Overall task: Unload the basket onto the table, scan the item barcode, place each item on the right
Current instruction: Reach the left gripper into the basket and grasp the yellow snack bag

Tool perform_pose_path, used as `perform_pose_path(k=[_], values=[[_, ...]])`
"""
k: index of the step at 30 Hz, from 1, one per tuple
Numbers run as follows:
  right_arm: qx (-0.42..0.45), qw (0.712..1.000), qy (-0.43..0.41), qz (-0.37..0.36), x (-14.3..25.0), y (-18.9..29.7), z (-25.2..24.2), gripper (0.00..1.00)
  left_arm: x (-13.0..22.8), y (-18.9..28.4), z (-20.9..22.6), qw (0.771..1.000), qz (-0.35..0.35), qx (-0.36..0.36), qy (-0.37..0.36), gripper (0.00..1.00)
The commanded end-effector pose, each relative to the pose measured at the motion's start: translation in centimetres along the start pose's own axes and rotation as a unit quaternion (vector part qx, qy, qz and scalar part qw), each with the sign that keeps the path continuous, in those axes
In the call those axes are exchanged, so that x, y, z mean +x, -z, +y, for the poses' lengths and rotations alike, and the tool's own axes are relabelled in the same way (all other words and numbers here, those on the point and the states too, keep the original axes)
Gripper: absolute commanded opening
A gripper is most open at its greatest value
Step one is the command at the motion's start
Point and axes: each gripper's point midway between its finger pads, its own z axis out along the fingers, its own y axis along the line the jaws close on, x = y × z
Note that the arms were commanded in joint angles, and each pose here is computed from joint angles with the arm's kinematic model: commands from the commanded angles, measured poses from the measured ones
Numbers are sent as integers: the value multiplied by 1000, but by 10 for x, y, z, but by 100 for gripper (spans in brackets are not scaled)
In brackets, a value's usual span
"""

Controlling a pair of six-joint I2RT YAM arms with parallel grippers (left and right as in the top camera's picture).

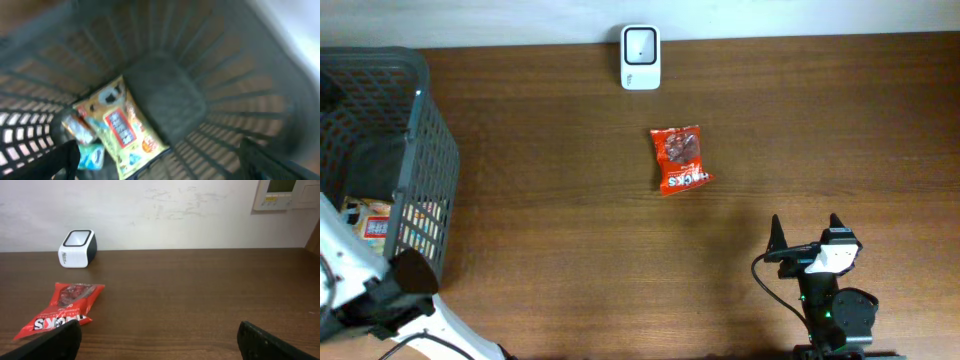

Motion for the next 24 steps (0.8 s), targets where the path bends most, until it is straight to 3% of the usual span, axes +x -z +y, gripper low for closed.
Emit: perform_pose_path(k=[1, 6, 13, 20, 22, 23, 24], values=[[1, 1000, -2, 3, 3, 0, 0, 99, 37, -74, 18, 994, 102, -46, -5, 99], [1, 1000, -2, 3, 4, 0, 0, 98, 85, -161, 54, 978, 144, -151, 13, 99], [1, 1000, -2, 3, 4, 0, 0, 99, 139, -221, 60, 973, 173, -148, 31, 99], [1, 1000, -2, 3, 4, 0, 0, 99, 183, -245, 80, 964, 195, -179, 20, 98], [1, 1000, -2, 3, 3, 0, 0, 98, 180, -244, 85, 963, 188, -193, 15, 58], [1, 1000, -2, 3, 4, 0, 0, 98, 179, -243, 87, 962, 184, -200, 13, 30], [1, 1000, -2, 3, 4, 0, 0, 98, 177, -243, 87, 963, 182, -199, 13, 16]])
